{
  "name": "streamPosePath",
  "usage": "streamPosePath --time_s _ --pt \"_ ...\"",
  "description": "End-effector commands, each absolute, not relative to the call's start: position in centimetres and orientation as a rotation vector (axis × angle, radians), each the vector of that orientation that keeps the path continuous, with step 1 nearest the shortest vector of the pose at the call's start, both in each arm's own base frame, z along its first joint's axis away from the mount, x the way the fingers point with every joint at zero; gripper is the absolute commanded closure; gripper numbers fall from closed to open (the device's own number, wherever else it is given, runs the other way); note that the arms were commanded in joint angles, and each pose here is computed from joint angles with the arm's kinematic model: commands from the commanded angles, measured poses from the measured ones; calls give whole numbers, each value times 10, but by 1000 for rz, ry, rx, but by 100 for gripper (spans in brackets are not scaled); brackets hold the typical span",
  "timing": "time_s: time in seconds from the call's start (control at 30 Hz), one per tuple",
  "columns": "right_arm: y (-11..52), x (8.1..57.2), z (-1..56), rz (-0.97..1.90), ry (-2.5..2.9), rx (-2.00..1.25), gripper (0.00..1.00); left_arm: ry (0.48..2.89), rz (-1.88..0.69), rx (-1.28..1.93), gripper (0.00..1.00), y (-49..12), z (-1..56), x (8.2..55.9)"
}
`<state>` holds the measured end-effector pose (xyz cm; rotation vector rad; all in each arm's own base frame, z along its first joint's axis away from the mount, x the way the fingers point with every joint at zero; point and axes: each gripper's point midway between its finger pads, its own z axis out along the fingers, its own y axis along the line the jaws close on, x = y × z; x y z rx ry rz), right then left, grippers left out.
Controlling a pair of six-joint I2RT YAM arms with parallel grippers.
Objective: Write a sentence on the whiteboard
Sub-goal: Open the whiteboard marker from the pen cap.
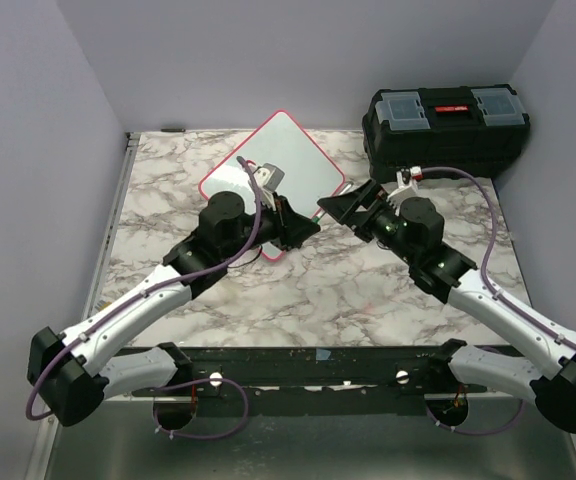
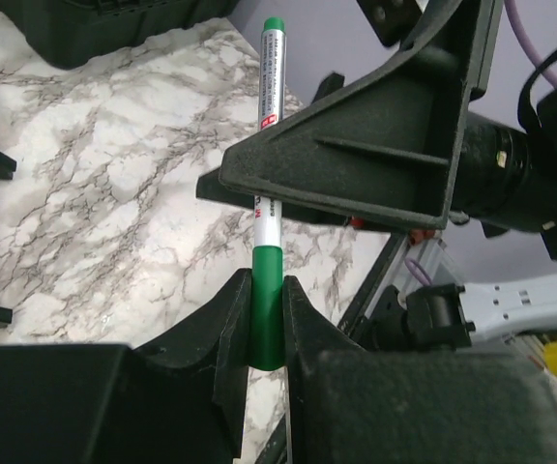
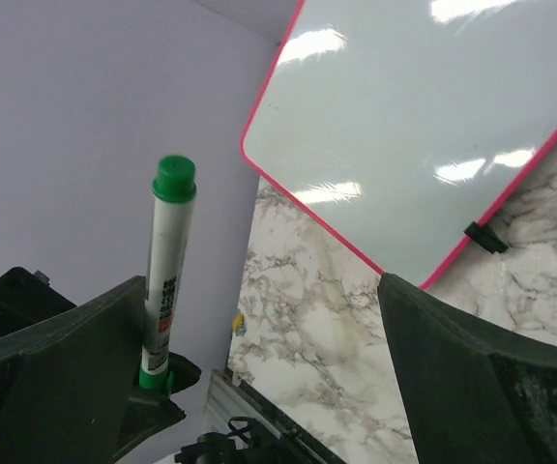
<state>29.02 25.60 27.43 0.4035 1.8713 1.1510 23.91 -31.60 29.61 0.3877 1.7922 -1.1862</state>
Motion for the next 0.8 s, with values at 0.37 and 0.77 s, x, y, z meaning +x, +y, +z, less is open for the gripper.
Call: streamPosePath --time_s 0.37,0.77 --pt "309 198 373 1496 1490 -571 0 1812 -1258 837 100 -258 344 156" --pt "319 156 390 1672 1374 -899 22 1798 -1286 974 100 -242 361 126"
